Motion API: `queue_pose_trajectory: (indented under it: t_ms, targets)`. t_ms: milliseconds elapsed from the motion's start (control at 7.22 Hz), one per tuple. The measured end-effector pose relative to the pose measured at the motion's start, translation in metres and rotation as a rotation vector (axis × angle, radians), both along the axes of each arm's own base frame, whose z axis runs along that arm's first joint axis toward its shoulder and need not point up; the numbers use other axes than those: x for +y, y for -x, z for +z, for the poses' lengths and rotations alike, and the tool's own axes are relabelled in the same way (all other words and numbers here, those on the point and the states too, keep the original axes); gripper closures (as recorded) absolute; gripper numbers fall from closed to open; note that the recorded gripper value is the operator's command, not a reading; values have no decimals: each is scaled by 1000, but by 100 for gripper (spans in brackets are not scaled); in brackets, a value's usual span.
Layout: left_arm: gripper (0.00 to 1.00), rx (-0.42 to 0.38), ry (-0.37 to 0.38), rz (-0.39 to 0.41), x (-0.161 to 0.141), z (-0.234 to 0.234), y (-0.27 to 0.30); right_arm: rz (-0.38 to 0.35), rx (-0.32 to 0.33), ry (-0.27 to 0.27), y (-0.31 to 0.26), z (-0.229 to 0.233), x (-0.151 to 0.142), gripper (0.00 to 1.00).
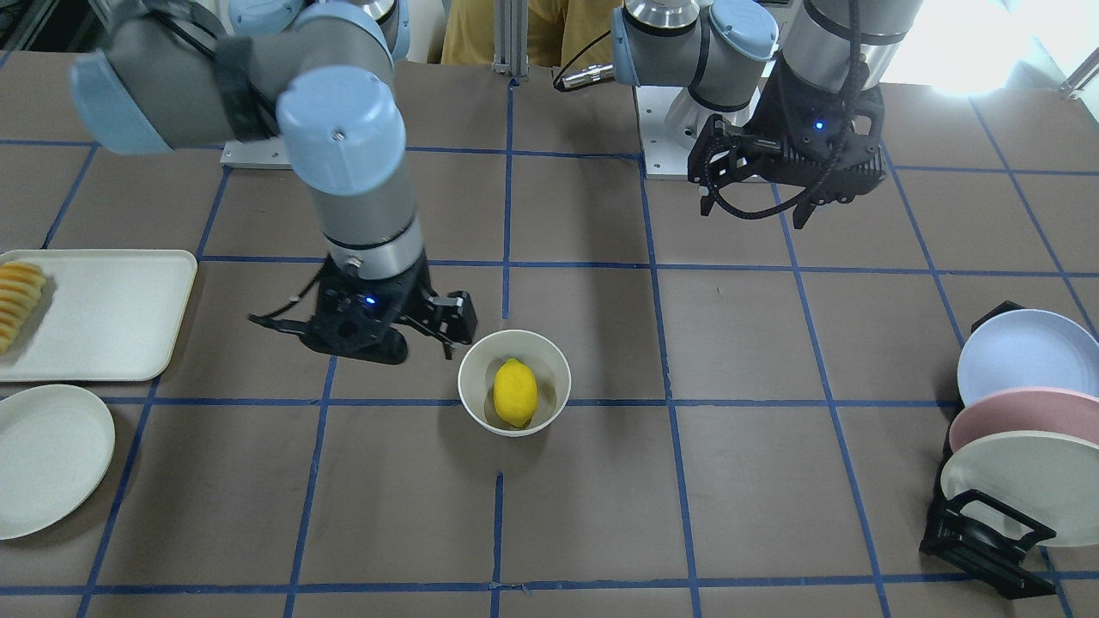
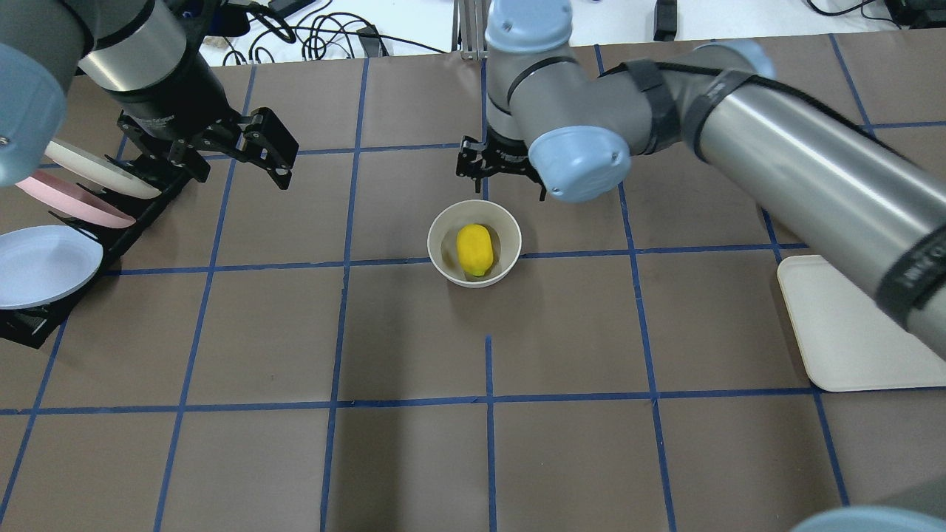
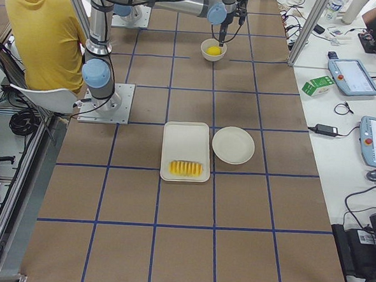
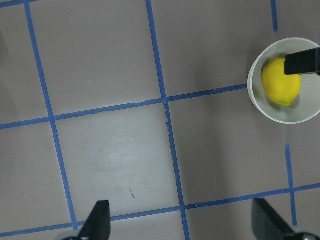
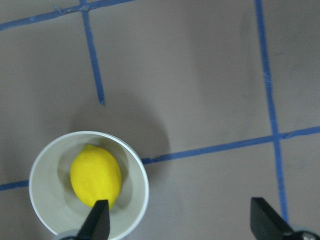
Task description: Place bowl and put lemon in it
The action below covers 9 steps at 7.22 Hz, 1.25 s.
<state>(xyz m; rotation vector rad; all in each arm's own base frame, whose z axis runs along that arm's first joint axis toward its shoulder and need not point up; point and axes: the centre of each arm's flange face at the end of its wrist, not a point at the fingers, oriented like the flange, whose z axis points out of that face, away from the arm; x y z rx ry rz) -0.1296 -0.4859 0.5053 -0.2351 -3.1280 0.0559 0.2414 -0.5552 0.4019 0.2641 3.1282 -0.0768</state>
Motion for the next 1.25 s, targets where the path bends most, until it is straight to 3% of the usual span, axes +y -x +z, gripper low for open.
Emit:
queue_pose_trajectory:
  t_ms: [415,831,1246]
  targets:
    - [0,-1,-2,-1,0,-1,0,-1,24,-49,107,75,40,0]
    - [0,-1,5,-4,0,0,0,-7,-17,-49,113,86,58,0]
    - [0,-1,3,-5,0,-2,0,-14,-15,-65,114,76,62,0]
